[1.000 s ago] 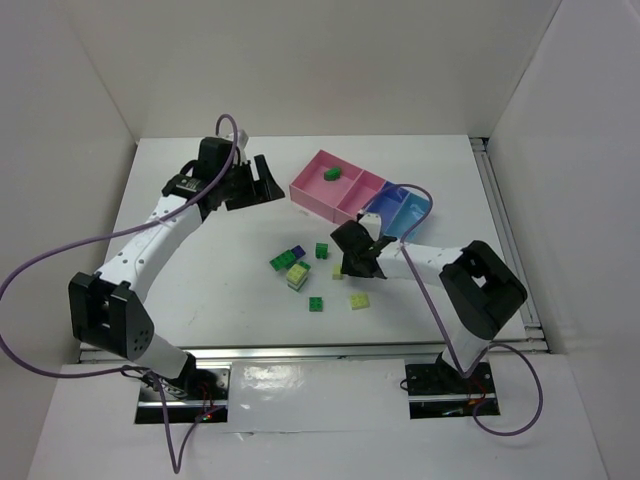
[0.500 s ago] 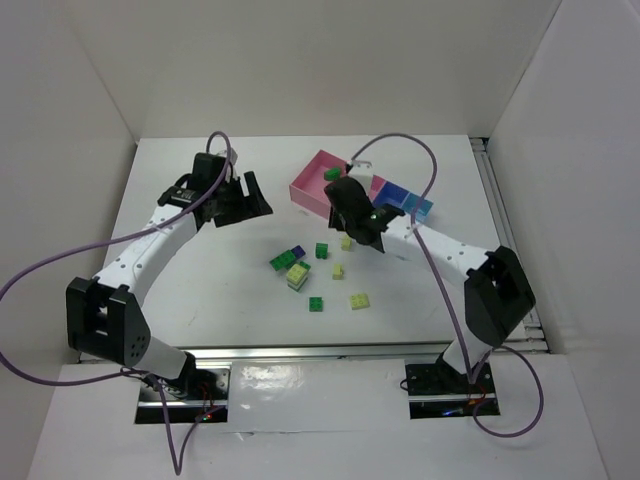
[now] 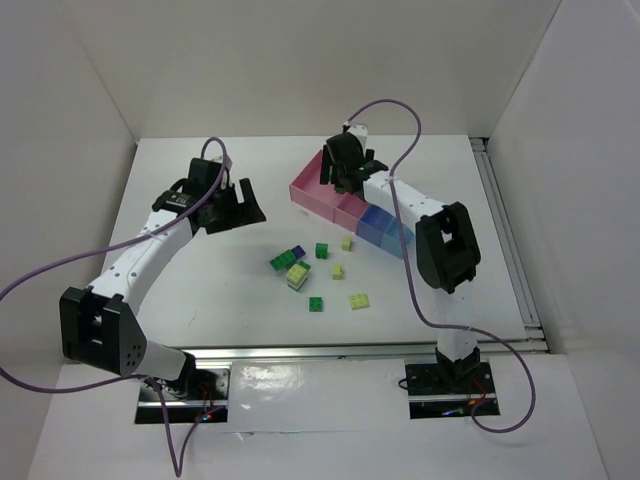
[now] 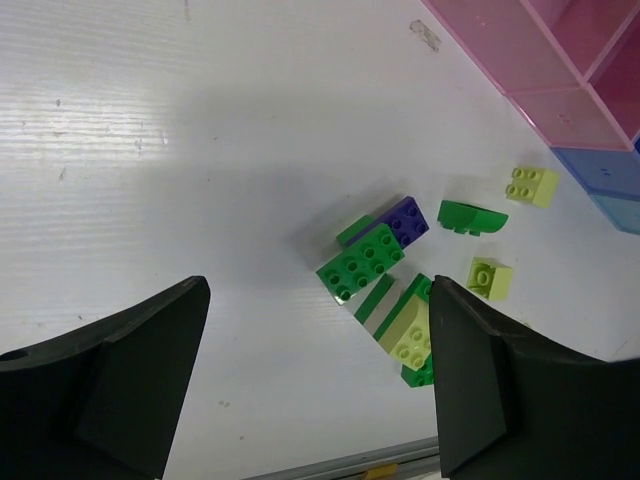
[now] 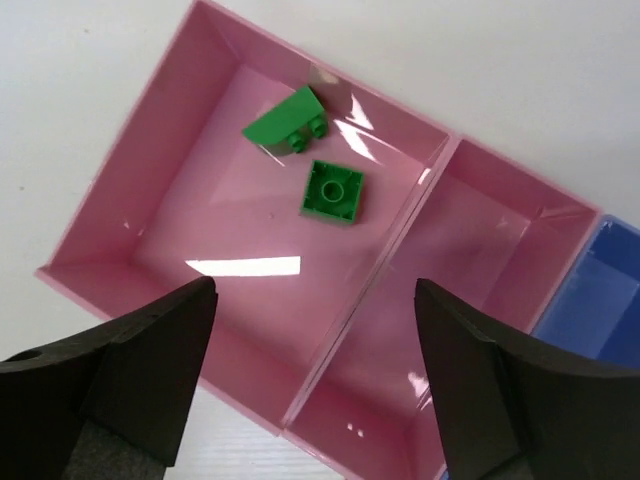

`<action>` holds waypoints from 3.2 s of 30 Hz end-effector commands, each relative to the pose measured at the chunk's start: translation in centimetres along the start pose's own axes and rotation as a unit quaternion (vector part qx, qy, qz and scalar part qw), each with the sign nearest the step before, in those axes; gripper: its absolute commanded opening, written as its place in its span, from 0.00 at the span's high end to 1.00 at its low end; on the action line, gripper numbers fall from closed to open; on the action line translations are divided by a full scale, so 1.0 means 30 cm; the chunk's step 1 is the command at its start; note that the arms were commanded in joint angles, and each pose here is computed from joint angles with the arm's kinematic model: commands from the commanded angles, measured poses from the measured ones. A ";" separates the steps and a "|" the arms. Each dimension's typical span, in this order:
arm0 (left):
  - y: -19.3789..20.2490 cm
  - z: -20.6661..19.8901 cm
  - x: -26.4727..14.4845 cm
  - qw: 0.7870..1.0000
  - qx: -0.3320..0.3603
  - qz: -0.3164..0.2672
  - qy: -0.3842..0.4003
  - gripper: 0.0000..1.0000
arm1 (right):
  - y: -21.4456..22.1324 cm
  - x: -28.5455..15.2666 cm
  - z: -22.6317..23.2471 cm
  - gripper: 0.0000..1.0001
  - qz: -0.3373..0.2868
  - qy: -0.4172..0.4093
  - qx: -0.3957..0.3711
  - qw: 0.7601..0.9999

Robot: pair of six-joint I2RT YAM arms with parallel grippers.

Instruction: Sort the legos into containers by color

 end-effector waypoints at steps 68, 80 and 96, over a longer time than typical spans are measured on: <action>-0.061 0.024 -0.046 0.999 0.020 -0.030 -0.031 0.10 | -0.002 -0.091 -0.160 0.24 0.012 0.026 0.056 0.998; -0.043 0.036 -0.004 0.999 0.015 -0.018 -0.037 0.10 | 0.289 -0.507 -0.121 0.27 0.050 -0.070 0.015 0.996; -0.004 0.064 0.021 0.999 0.005 -0.012 -0.048 0.10 | 0.640 -0.536 0.005 0.17 0.144 -0.092 0.013 0.985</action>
Point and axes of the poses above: each gripper's point midway between its finger pads, its own x axis out along the fingers, its own z axis along the line the jaws close on, y = z × x, the point moved 4 cm from there along -x, back along the fingers, and after that the axes turned 2 degrees about -x, right-handed, at the moved point
